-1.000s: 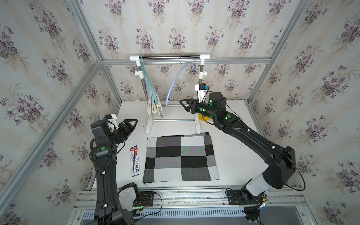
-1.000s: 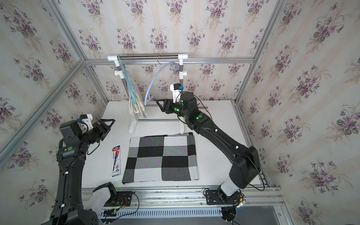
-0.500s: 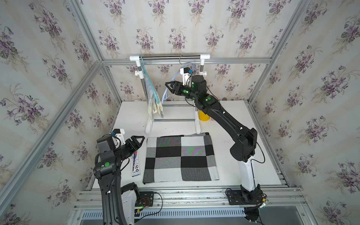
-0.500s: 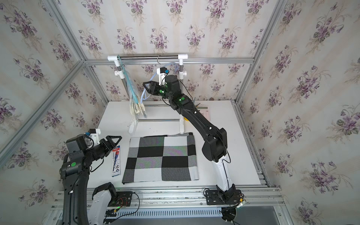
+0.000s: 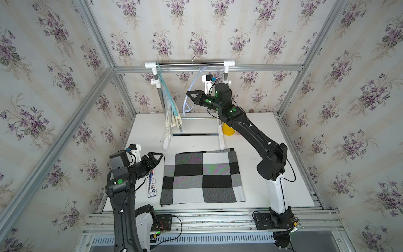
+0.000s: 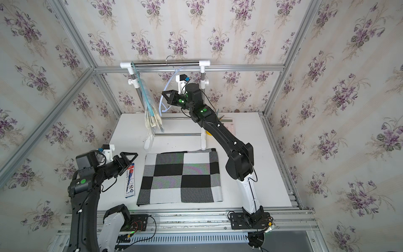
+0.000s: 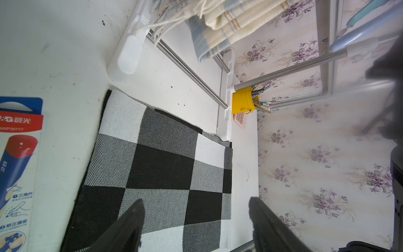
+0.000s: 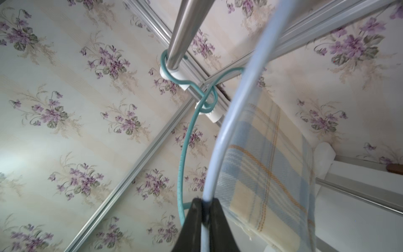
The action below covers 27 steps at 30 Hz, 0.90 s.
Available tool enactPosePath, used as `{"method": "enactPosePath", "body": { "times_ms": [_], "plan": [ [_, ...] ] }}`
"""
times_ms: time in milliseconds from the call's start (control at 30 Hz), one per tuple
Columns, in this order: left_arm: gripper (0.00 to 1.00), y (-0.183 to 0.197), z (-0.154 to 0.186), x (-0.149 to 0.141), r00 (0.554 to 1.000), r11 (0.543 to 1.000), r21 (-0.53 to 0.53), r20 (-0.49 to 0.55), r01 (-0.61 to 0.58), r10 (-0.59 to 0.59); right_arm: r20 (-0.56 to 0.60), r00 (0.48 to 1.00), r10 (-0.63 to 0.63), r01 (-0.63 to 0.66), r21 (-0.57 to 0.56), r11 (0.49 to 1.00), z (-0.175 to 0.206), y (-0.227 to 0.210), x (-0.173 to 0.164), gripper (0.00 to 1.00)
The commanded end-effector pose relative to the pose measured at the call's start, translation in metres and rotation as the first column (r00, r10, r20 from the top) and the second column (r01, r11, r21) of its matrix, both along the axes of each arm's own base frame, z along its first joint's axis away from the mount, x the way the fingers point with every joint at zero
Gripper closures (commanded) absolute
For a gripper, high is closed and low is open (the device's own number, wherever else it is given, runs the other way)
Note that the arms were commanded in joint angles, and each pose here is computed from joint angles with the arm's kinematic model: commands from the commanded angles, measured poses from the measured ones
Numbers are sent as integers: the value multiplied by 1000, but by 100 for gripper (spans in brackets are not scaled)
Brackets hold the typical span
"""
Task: Hang the scarf on the hanger
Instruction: Pick up the hanger from the clothesline.
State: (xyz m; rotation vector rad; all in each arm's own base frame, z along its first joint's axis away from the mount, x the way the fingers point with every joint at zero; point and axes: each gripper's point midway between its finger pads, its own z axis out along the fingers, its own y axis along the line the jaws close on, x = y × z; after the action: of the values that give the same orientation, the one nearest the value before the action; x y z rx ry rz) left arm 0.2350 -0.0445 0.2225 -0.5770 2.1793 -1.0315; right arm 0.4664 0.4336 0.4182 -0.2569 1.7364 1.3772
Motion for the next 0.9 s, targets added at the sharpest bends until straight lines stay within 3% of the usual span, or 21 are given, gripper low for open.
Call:
{"method": "enactPosePath", "body": {
  "times_ms": [0,67,133,333,433,600,867],
  "plan": [
    [23,-1,3,2,1000,1000,7,27,15,-15,47,999,-20,19,39,999,21,-6,0,75],
    [23,-1,3,2,1000,1000,7,27,15,-15,38,999,-26,25,35,999,16,-6,3,61],
    [23,-1,3,2,1000,1000,7,27,15,-15,39,999,-33,32,36,999,15,-5,5,56],
    [23,-1,2,2,1000,1000,1,19,17,-17,20,999,-43,42,65,997,12,-6,15,55],
    [23,-2,2,2,1000,1000,-1,20,19,-19,16,1000,-18,16,80,997,13,-2,15,65],
    [24,-2,2,1,1000,1000,-1,20,20,-20,31,999,37,-40,93,995,25,-1,2,100],
    [24,-3,1,0,1000,1000,-12,11,23,-22,134,966,223,-242,148,959,65,-14,-53,100]
  ]
}}
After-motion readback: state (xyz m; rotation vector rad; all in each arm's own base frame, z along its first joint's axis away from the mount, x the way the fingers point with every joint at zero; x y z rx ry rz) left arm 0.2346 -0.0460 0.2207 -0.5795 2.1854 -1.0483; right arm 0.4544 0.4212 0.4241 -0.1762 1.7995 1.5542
